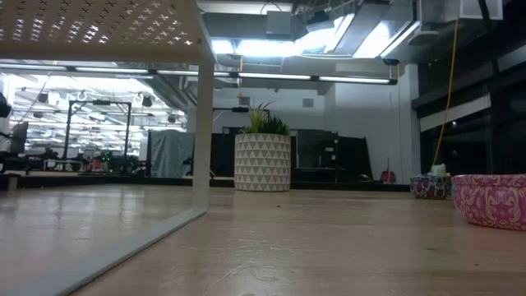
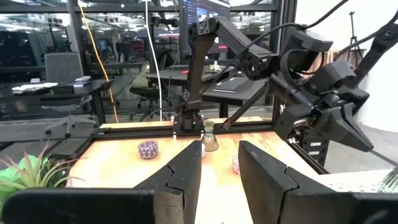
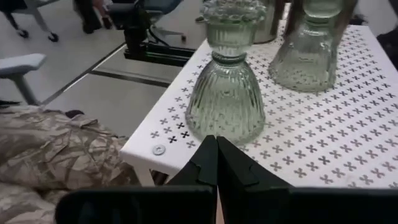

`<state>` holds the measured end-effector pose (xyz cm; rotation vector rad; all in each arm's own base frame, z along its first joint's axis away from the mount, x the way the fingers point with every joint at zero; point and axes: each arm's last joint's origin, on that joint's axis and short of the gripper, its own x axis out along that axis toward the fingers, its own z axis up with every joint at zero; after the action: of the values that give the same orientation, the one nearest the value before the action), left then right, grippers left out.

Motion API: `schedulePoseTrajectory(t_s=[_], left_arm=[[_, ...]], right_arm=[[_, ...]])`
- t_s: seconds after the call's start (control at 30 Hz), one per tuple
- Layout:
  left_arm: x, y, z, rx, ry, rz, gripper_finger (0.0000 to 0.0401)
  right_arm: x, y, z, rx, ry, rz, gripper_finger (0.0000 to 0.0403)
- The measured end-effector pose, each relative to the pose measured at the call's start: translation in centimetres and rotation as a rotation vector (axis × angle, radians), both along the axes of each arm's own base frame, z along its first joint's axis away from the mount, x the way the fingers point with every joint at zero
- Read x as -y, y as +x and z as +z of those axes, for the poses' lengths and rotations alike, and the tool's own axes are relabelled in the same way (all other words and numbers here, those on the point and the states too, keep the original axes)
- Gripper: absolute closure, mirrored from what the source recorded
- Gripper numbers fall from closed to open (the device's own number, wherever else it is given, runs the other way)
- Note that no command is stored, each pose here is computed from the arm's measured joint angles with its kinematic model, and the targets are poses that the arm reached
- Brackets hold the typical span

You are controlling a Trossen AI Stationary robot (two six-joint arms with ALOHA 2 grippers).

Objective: Pick & Place candle stick holders
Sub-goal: Put the top transparent candle holder on the shelf

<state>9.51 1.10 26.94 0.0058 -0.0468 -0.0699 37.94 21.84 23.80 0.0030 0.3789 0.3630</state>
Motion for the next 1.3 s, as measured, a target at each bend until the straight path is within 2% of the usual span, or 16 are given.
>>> schedulePoseTrajectory(t_s=[0.27,0.4,0.6,0.67,0.87,1.0,1.17,1.3], left_arm=[[0.0,0.0,0.0,0.000,0.000,0.001,0.0299],[0.0,0.0,0.0,0.000,0.000,0.000,0.0299],[0.0,0.0,0.0,0.001,0.000,0.000,0.0299],[0.0,0.0,0.0,0.000,0.000,0.001,0.0299],[0.0,0.0,0.0,0.000,0.000,0.001,0.0299],[0.0,0.0,0.0,0.000,0.000,0.001,0.0299],[0.0,0.0,0.0,0.000,0.000,0.001,0.0299],[0.0,0.0,0.0,0.000,0.000,0.000,0.0299]], right_arm=[[-1.1,-0.6,0.0,0.015,-0.017,-0.043,0.0402],[-2.4,-0.5,0.2,0.013,-0.049,-0.023,0.0402],[-4.7,0.5,3.2,0.026,-0.130,0.033,0.0402],[-5.2,0.7,3.4,0.018,-0.159,0.038,0.0402],[-6.0,1.8,4.1,0.001,-0.234,-0.054,0.0402],[-6.2,2.6,2.3,-0.037,-0.262,-0.063,0.0402],[-5.6,2.8,2.1,-0.066,-0.258,-0.160,0.0402],[-4.9,3.1,1.9,-0.092,-0.246,-0.188,0.0402]])
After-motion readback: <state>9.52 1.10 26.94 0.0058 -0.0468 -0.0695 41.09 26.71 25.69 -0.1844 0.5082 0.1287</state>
